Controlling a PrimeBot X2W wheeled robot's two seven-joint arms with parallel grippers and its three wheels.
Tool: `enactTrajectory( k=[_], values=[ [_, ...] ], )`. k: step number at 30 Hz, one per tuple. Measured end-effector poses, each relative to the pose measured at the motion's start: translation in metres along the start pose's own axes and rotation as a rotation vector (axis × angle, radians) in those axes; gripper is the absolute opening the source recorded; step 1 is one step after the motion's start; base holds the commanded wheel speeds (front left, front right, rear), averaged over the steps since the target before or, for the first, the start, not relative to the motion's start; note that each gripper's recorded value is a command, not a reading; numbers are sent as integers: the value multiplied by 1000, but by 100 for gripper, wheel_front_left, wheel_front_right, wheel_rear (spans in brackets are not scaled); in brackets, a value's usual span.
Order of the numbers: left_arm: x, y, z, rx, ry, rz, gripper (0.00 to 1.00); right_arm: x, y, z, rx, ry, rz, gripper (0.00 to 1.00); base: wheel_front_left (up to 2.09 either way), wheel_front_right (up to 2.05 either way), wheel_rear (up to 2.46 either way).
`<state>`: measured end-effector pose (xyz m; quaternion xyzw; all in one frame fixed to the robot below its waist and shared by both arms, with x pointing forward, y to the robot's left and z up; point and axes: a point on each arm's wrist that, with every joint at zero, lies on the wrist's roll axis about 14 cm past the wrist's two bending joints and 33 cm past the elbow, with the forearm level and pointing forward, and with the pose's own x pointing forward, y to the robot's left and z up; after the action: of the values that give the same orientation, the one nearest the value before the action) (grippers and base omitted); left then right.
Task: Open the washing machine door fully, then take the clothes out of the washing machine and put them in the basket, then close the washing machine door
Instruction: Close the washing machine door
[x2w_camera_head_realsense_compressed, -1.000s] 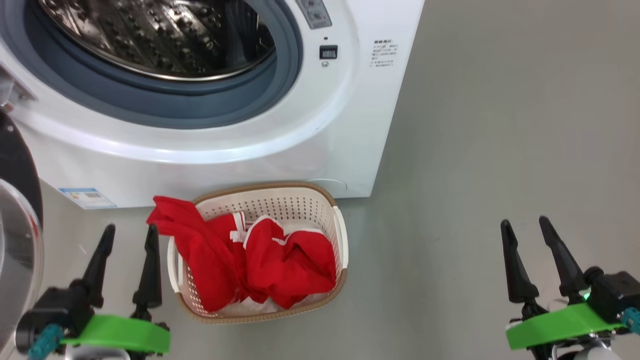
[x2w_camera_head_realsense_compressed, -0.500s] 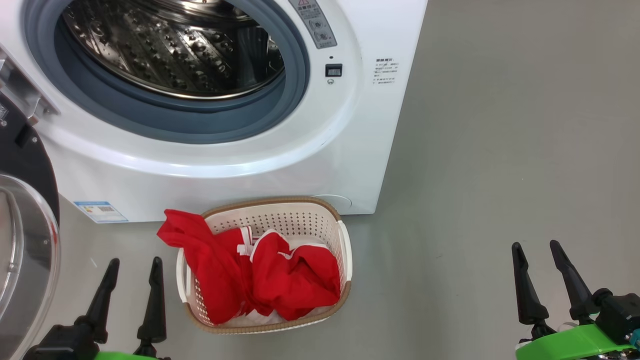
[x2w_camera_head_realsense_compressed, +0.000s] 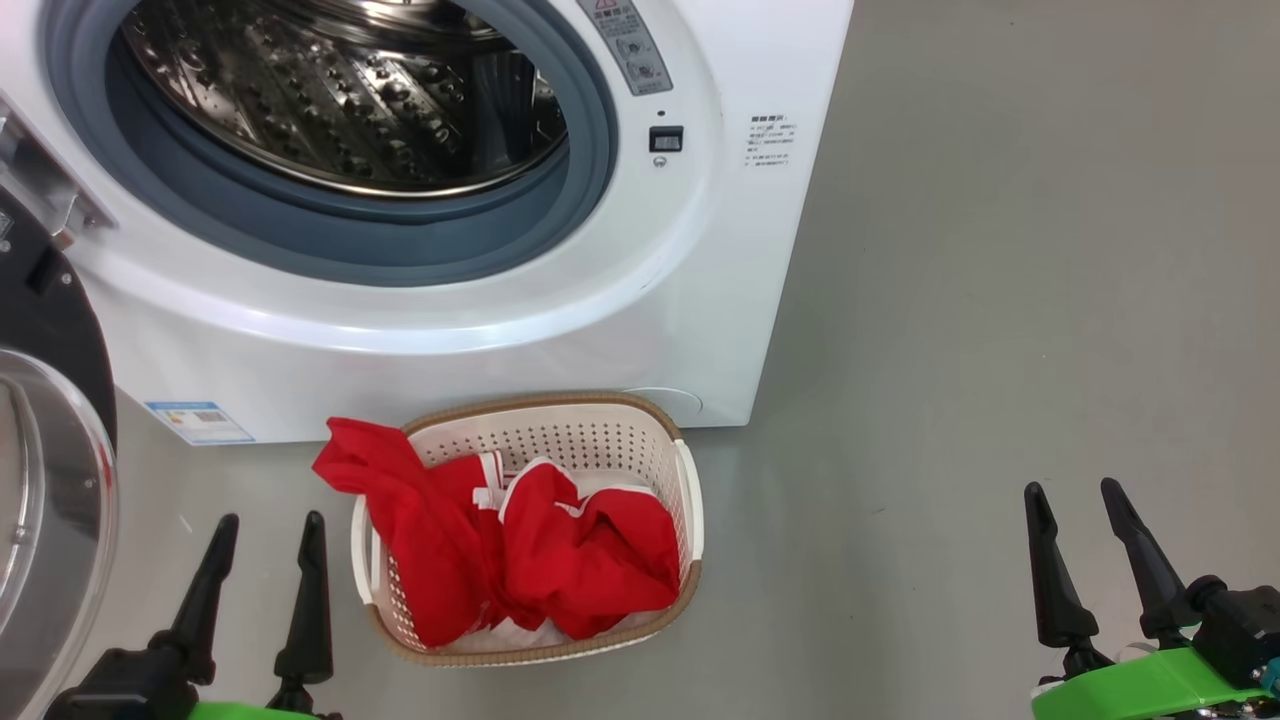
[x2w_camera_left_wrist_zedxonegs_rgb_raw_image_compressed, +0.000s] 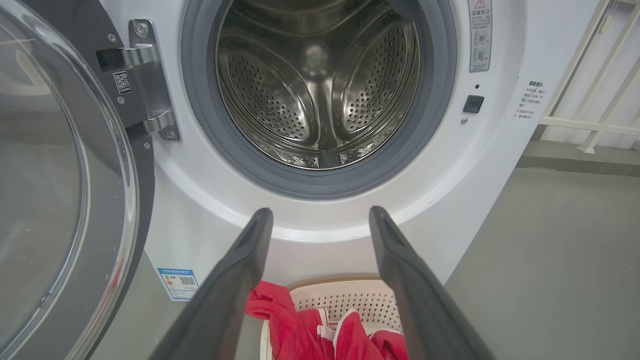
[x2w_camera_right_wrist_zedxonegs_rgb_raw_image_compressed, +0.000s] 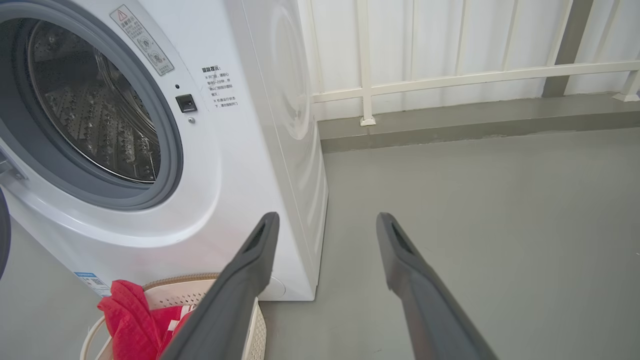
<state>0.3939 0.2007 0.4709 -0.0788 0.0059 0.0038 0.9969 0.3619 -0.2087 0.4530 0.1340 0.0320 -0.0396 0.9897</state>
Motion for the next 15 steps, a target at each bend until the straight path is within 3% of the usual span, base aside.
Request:
enactTrajectory(
  k=[6, 15],
  values=[
    [-1, 1, 1, 8, -2, 3, 100, 0, 1, 1, 0, -2, 3, 100, -76, 76, 0],
    [-1, 3, -1, 7, 4, 11, 100, 3, 3, -2, 1, 7, 9, 100, -140, 140, 0]
  ],
)
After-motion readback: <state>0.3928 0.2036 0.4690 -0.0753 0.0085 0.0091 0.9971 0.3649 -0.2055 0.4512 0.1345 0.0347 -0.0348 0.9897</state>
